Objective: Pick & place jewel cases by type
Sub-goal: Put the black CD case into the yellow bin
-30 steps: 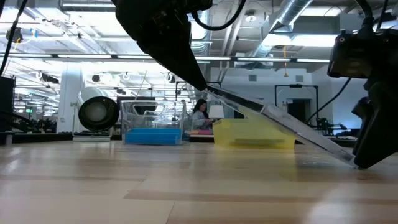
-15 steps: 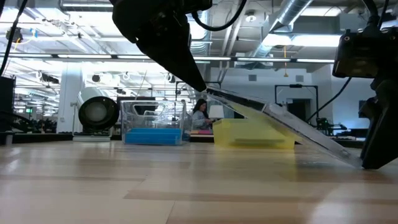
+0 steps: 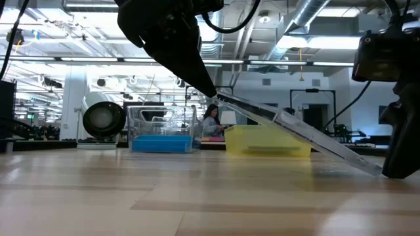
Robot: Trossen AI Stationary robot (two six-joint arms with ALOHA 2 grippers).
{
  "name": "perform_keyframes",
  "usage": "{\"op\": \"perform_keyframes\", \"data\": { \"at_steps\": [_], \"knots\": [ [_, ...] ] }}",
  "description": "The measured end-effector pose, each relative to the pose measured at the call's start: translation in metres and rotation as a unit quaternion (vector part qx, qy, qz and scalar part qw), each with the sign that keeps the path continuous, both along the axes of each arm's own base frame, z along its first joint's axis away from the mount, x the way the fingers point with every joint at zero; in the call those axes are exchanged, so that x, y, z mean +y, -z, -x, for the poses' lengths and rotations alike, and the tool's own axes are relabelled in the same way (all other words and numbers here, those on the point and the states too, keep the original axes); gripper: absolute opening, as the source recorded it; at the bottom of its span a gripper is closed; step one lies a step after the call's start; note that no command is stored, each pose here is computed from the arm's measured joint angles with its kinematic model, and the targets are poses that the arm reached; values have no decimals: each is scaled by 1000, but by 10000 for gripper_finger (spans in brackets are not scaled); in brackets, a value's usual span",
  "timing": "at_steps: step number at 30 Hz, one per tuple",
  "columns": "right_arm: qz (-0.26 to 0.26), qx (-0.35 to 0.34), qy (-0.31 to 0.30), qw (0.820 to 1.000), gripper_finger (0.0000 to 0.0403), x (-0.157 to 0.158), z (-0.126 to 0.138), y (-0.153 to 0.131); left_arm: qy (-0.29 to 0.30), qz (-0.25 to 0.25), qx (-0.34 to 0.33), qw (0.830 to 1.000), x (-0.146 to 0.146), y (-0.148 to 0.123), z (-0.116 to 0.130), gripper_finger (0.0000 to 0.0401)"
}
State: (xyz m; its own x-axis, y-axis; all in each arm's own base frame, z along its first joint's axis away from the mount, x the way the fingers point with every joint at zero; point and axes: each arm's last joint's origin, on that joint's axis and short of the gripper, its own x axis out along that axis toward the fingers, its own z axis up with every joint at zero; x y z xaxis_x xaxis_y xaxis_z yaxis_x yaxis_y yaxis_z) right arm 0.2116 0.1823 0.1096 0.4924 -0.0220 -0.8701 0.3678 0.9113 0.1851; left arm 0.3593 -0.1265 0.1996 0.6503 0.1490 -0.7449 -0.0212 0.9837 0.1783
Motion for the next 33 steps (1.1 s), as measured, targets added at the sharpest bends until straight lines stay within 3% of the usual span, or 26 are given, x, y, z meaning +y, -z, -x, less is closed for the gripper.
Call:
{"op": "perform_keyframes", "data": {
  "at_steps": [11,19,26,33],
  "knots": [
    [4,33,2,999,78,7,18,0,0,0,0,1000,0,0,0,0],
    [31,49,66,996,79,-3,45,-14,2,-2,1,1000,0,0,0,0],
    [-92,-89,150,980,97,-24,61,-24,6,-5,0,1000,0,0,0,0],
    [-190,-197,185,944,172,-51,73,-10,6,-5,0,1000,0,0,0,0]
  ]
}}
